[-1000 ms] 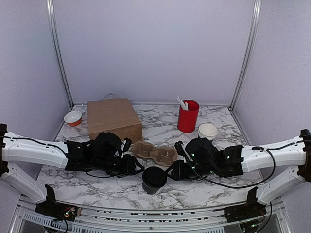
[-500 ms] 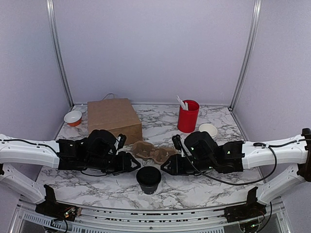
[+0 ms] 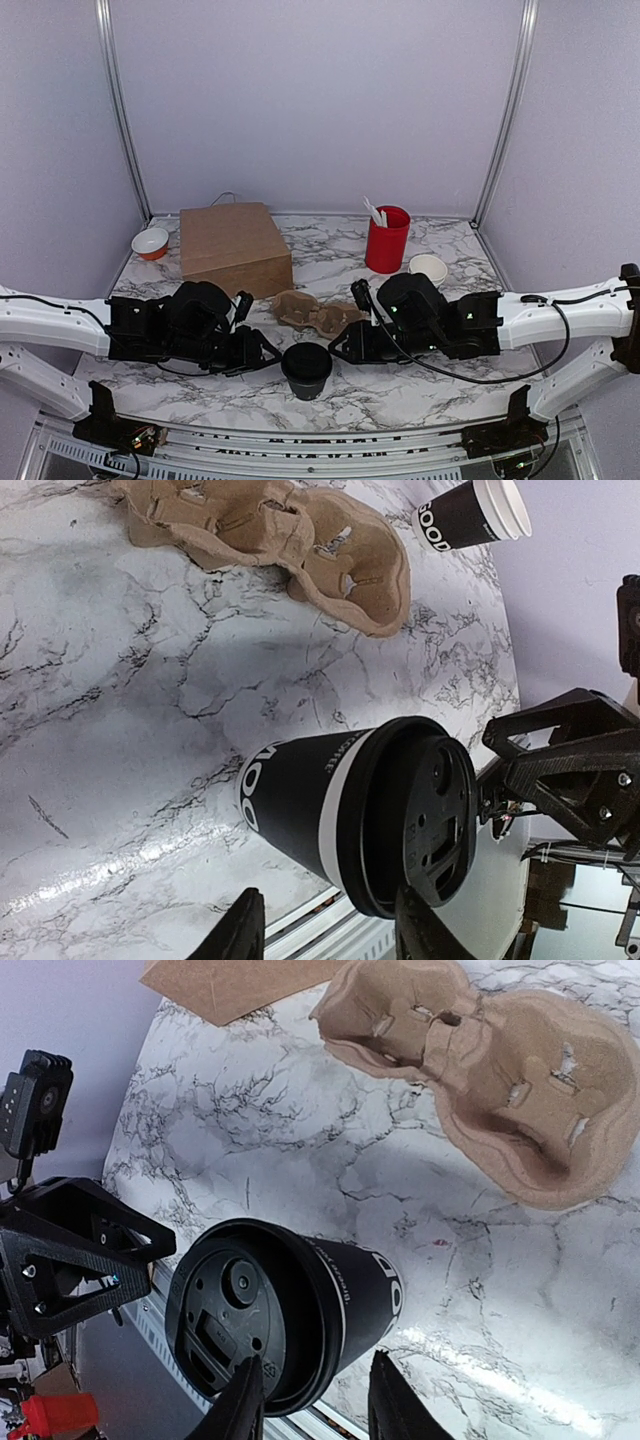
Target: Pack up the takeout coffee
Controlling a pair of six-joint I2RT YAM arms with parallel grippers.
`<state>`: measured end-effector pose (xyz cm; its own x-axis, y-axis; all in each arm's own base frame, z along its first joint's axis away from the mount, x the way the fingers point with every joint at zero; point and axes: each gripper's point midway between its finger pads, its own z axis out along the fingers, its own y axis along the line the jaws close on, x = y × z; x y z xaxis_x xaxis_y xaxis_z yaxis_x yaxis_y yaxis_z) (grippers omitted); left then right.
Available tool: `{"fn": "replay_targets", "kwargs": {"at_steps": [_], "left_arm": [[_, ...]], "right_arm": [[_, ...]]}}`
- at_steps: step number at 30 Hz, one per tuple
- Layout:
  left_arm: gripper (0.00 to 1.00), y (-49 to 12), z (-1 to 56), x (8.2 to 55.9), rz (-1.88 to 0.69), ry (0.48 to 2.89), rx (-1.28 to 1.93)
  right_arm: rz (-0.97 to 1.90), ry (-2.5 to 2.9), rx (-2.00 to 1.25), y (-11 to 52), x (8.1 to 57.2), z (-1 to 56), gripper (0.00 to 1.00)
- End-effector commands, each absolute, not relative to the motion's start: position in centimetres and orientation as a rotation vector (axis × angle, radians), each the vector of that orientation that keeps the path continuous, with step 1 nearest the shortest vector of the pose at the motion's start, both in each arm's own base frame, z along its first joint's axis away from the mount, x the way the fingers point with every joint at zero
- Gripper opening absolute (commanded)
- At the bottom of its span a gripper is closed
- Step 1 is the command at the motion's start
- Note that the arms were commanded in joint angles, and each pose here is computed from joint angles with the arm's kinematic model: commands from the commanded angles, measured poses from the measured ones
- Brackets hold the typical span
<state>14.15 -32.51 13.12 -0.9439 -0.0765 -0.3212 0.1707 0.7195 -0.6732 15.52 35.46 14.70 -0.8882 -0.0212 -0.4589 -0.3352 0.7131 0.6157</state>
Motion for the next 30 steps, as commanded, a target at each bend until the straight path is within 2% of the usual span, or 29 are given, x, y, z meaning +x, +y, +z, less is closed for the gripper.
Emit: {"fn": "replay_targets", "kwargs": {"at_steps": [1, 30], "left_arm": [[0.44, -32.8, 12.4, 13.8, -1.054, 2.627, 0.058], [0.43, -33.4, 13.2, 13.8, -1.075, 2.6, 0.066]], "right_arm": [[1.005, 2.498, -0.283, 35.4, 15.3, 14.5, 0.35], [1.023, 2.534, -0.322, 36.0, 14.2, 13.1, 0.32]]}}
